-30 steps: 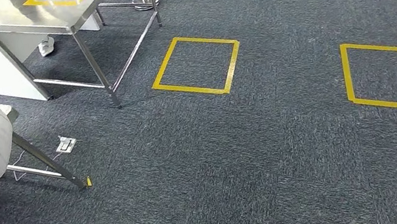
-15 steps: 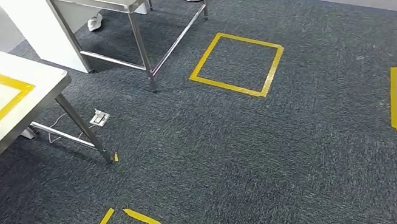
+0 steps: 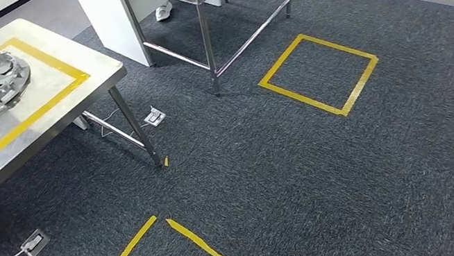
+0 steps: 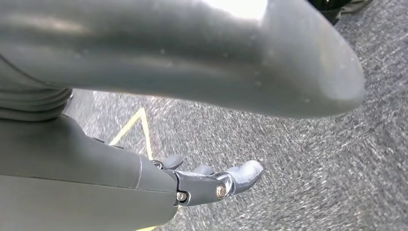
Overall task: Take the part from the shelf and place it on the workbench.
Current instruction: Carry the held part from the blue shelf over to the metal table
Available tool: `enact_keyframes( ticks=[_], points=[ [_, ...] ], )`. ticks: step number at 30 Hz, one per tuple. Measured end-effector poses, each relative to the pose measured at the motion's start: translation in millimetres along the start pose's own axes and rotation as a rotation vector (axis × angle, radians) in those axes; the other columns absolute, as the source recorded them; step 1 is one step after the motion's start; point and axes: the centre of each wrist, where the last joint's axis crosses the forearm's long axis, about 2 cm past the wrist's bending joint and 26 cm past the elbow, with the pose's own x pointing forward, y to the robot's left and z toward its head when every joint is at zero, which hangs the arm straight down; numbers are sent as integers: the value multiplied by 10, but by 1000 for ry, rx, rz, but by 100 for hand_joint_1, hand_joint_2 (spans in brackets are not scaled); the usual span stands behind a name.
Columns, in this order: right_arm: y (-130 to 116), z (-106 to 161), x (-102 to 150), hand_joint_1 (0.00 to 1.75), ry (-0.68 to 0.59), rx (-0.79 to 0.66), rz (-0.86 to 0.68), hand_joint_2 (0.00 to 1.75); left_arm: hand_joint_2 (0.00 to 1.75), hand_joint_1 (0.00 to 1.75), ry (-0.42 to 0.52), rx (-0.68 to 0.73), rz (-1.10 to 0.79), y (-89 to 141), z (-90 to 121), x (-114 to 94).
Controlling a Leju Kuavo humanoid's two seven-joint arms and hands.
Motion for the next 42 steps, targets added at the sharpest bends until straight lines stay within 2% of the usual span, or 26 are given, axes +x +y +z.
enact_keyframes(
  ticks=[42],
  points=[
    [71,-4,58,0,-2,7,-13,0,175,175,29,-4,-26,-40,-86,-14]
  ],
)
